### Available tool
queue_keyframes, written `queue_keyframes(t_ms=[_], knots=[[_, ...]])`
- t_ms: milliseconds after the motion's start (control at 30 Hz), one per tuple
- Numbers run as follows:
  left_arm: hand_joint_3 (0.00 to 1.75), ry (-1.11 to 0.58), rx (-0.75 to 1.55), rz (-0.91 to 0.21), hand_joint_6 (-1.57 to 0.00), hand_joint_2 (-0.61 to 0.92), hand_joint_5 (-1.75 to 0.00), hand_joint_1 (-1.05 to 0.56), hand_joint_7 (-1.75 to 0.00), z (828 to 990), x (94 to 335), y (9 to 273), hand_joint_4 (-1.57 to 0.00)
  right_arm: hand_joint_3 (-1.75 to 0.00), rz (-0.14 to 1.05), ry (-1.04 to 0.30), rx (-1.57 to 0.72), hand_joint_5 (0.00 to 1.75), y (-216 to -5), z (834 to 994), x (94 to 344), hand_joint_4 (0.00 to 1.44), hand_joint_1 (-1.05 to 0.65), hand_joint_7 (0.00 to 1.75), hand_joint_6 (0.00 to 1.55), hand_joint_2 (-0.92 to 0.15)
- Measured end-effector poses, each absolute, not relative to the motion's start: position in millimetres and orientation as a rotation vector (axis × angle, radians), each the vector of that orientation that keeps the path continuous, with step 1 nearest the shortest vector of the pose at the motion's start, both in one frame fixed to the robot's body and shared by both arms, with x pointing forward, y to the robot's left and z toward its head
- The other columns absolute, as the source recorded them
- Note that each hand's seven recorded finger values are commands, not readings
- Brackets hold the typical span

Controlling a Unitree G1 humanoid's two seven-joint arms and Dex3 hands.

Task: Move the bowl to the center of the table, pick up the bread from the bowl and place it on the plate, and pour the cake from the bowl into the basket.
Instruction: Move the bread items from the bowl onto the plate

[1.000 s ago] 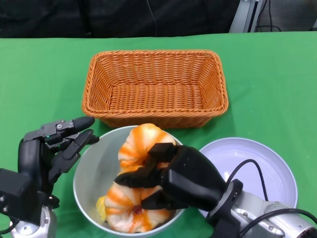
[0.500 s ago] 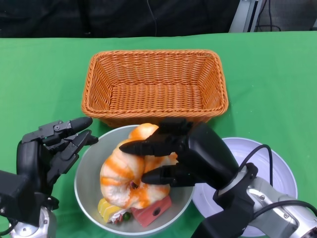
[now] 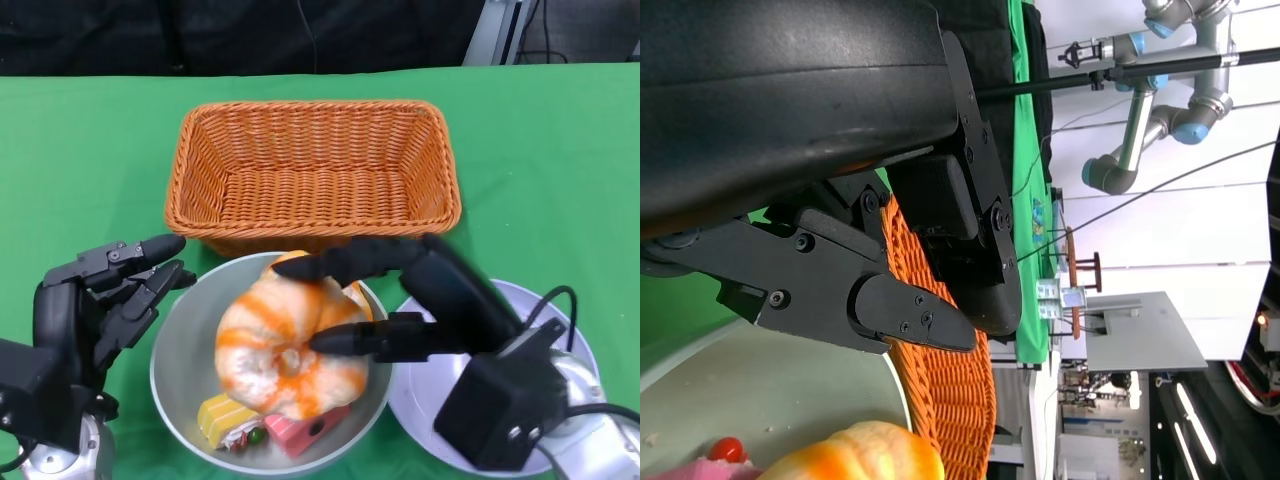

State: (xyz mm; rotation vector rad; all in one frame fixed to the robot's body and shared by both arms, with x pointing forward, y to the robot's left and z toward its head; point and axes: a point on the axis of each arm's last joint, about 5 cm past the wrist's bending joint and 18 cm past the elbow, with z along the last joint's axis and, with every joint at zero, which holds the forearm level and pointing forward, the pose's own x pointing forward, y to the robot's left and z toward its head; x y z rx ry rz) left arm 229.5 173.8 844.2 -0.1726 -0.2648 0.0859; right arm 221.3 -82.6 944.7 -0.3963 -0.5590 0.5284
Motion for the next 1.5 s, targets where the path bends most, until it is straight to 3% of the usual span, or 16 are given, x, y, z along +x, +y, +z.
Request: queue_keyframes(t_ms=[267,733,1100,1300,1500], knots=[[0.04,-0.261,-0.163,0.087,-1.29,0.92,-0.86,-0.31,-0.06,844.4,230.3,175.8,-0.99,0.00,0.487,-0.458,-0.343,1.10,-117.9,964.8,209.8,0.73,-0.18,0.03,1.15,-0.84],[0.06,-0.259,-0.152,0.094,-1.28,0.92,-0.84,-0.30,-0.05,845.1,230.5,182.0,-0.99,-0.01,0.388,-0.346,-0.398,1.14,-171.7,962.2,188.6,0.67,-0.13,0.03,1.12,-0.87],[0.03,-0.250,-0.156,0.086,-1.29,0.92,-0.84,-0.33,-0.06,843.0,229.0,187.0,-0.99,-0.01,0.264,-0.224,-0.448,1.17,-201.7,942.6,180.9,0.64,-0.07,0.03,1.10,-0.89],[0.03,-0.246,-0.152,0.097,-1.29,0.92,-0.82,-0.33,-0.06,841.2,227.7,189.1,-1.00,0.00,0.237,-0.143,-0.461,1.16,-208.1,916.0,187.8,0.69,-0.06,0.04,1.10,-0.89],[0.03,-0.248,-0.152,0.098,-1.29,0.92,-0.81,-0.33,-0.06,841.4,228.0,189.4,-1.00,0.00,0.225,-0.084,-0.486,0.98,-206.3,893.6,198.7,0.74,-0.06,0.05,1.09,-0.87]])
